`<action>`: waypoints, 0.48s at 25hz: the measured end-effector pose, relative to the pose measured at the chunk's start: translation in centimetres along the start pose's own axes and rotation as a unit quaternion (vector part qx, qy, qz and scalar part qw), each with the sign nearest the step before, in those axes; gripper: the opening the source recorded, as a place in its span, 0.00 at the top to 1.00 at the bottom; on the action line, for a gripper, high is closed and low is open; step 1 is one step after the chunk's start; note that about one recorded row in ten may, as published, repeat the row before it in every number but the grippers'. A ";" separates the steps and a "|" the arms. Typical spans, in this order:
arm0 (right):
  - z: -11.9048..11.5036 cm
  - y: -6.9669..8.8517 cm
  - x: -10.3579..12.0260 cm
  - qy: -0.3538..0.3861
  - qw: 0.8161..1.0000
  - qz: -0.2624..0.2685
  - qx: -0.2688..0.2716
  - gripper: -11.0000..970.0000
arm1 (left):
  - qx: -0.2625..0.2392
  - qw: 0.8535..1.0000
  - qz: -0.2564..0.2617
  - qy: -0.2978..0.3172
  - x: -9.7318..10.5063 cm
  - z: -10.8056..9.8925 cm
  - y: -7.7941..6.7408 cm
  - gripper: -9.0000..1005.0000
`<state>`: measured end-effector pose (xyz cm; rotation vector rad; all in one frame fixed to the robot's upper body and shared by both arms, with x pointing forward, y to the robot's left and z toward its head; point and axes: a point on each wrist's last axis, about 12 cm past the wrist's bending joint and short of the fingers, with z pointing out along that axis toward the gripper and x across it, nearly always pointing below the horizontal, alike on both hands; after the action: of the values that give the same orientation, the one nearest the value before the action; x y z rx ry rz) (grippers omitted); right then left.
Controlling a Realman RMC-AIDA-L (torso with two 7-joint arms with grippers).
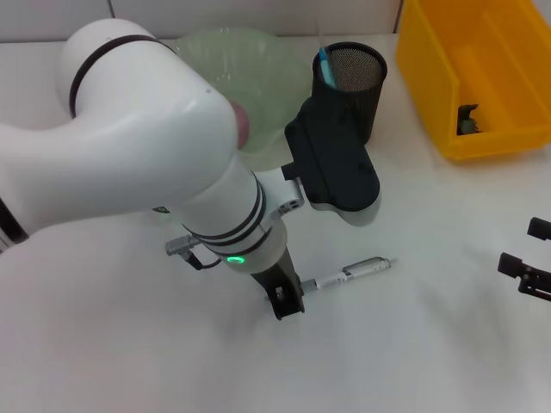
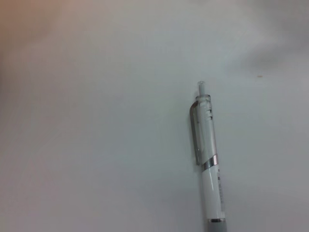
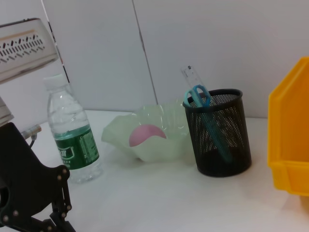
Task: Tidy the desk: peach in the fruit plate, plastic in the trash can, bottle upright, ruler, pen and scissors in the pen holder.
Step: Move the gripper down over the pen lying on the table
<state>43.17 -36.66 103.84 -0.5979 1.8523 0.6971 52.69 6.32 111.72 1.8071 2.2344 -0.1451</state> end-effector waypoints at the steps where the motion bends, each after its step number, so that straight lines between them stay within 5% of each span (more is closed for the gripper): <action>1: 0.0 0.0 0.0 0.000 1.000 0.000 0.000 0.15 | 0.000 1.000 0.000 0.000 0.0 0.0 0.0 0.84; 12: 0.1 0.0 0.0 0.003 1.000 0.004 -0.001 0.15 | 0.002 1.000 0.001 0.001 -0.1 -0.1 -0.1 0.92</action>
<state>43.21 -36.65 103.81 -0.5956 1.8608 0.7037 52.59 6.25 111.87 1.8119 2.2344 -0.1468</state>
